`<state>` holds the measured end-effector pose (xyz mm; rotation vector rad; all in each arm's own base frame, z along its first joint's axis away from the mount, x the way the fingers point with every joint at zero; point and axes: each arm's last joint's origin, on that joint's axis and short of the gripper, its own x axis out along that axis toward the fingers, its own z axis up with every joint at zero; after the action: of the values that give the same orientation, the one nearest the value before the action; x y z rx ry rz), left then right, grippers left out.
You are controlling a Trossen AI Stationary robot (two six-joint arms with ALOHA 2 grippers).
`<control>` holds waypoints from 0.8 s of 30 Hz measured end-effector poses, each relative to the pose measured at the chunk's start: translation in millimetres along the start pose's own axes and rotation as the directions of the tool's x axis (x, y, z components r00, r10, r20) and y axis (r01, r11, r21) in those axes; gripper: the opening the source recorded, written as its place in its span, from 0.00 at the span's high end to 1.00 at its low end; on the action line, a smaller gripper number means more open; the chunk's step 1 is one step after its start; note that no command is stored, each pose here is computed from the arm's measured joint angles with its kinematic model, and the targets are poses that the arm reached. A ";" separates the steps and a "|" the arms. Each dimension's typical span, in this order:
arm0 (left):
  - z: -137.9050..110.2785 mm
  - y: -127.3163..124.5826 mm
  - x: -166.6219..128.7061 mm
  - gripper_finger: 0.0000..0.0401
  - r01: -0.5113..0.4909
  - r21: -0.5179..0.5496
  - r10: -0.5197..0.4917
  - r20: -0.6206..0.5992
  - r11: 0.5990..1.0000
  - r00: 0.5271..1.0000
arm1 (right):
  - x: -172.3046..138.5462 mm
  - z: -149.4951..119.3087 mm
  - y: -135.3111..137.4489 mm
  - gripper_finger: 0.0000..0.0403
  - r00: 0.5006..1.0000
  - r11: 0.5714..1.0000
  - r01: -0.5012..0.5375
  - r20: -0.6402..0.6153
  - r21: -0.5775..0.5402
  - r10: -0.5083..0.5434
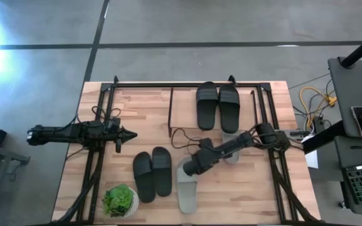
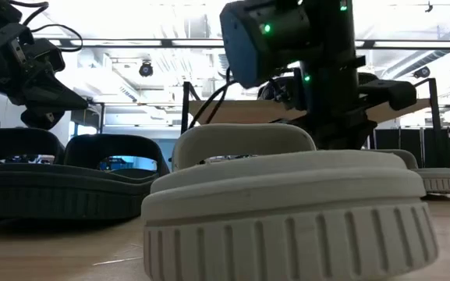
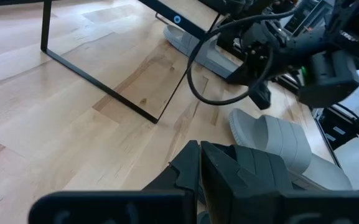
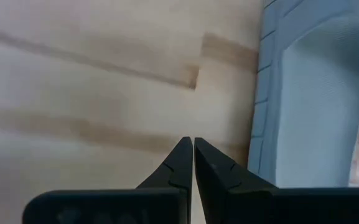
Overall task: Pick and place slides into the shelf
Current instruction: Put the right gray slide under the shelf
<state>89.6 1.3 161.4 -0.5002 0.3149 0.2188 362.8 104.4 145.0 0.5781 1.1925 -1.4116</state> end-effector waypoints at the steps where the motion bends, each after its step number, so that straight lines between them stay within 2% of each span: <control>1: 0.0 -0.1 0.0 1.00 0.000 0.000 0.000 0.000 1.000 1.000 | 1.5 1.5 -0.9 0.98 1.000 1.000 0.011 0.009 0.007 -0.011; 7: 0.1 0.0 -0.1 1.00 0.000 0.000 0.000 0.000 1.000 1.000 | 13.2 6.9 -12.7 0.98 0.989 0.991 0.134 0.061 -0.020 -0.132; 11: 0.1 0.0 0.0 1.00 0.000 0.000 0.000 0.000 1.000 1.000 | 29.8 4.7 -22.9 0.98 0.973 0.972 0.229 0.049 -0.044 -0.227; 17: 0.0 0.0 0.0 1.00 0.000 0.000 0.000 0.000 1.000 1.000 | 36.5 0.1 -25.3 0.98 0.975 0.970 0.220 0.040 -0.104 -0.217; 20: 0.0 0.0 0.0 1.00 0.000 0.000 0.000 0.000 1.000 1.000 | 36.5 1.0 -26.4 0.98 0.972 0.968 0.232 0.050 -0.097 -0.228; 24: 0.0 0.0 0.0 1.00 0.000 0.000 0.000 0.000 1.000 1.000 | 41.7 7.2 -32.6 0.98 0.954 0.953 0.298 0.065 -0.058 -0.294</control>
<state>89.6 1.3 161.5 -0.5001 0.3148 0.2186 324.6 74.9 122.1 0.3180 1.3166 -1.6207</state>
